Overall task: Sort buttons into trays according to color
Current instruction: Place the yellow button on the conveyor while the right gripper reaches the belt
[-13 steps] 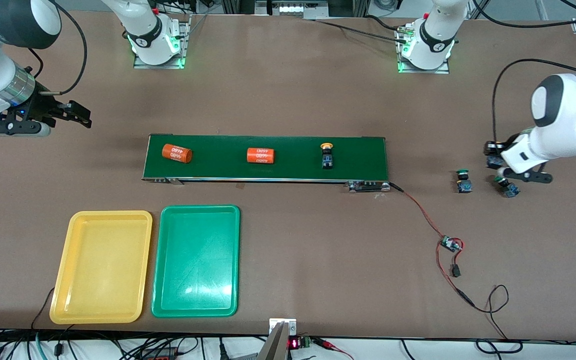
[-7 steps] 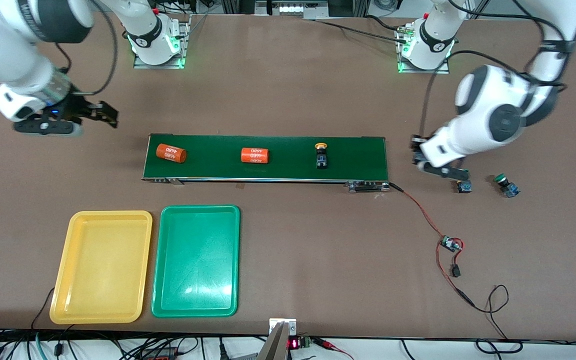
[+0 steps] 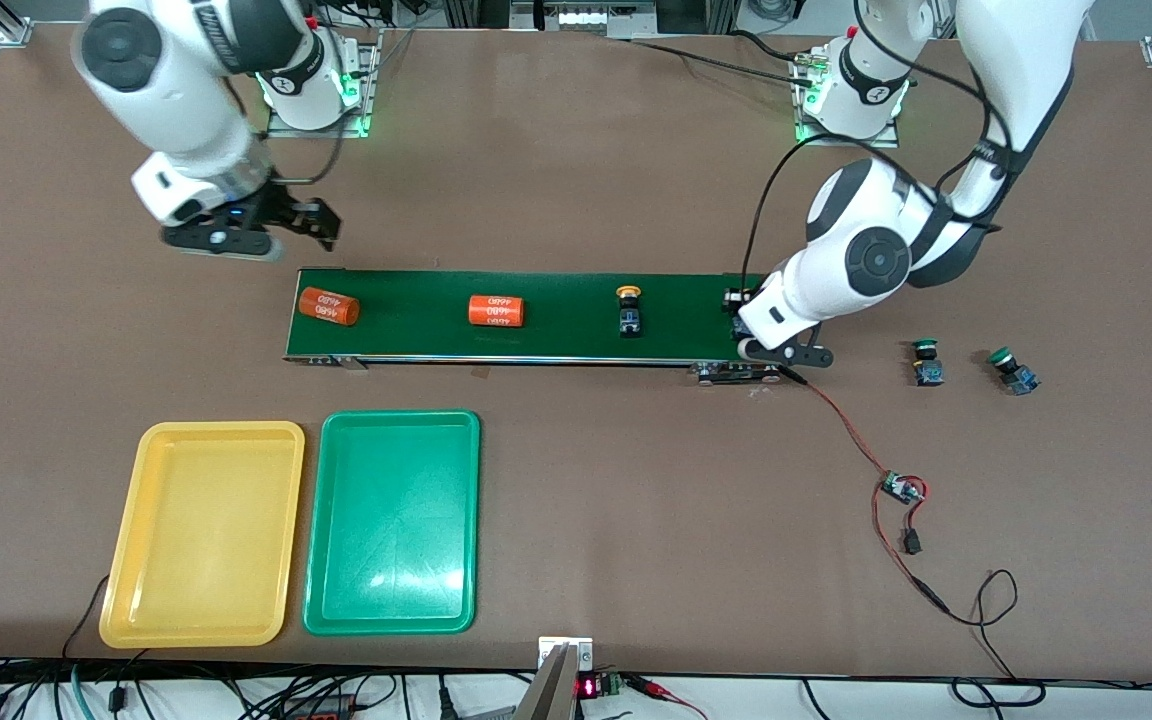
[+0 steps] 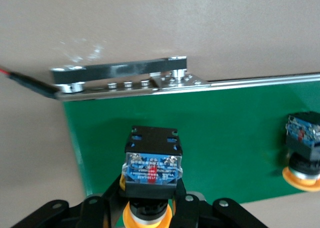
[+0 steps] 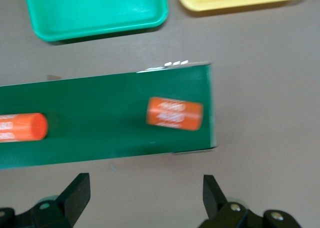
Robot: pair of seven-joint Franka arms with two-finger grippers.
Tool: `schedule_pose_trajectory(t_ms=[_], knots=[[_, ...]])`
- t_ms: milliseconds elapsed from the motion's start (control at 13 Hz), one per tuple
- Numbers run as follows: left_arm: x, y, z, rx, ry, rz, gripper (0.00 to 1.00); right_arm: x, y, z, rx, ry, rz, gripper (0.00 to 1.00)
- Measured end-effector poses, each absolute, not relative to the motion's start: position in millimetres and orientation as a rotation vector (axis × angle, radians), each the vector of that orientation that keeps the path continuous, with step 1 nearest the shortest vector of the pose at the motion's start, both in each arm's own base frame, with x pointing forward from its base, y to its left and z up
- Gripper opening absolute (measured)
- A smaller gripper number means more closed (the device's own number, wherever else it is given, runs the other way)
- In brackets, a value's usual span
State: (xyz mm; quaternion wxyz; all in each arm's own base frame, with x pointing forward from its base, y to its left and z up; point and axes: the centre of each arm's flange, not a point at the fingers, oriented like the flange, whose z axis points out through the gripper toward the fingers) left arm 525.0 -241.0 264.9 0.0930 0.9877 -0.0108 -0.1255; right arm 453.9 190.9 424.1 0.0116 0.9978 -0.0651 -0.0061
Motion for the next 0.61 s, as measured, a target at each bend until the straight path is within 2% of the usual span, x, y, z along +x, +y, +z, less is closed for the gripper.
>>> schedule_pose_trajectory(t_ms=[230,614], knots=[[525,-246,254,2.928,0.143,-0.410,0.40,438,254,384,3.109,-0.246,-0.033,1.00],[526,-244,253,2.932,0.208,-0.423,0.40,431,280,362,3.111,-0.208,-0.044,1.00]])
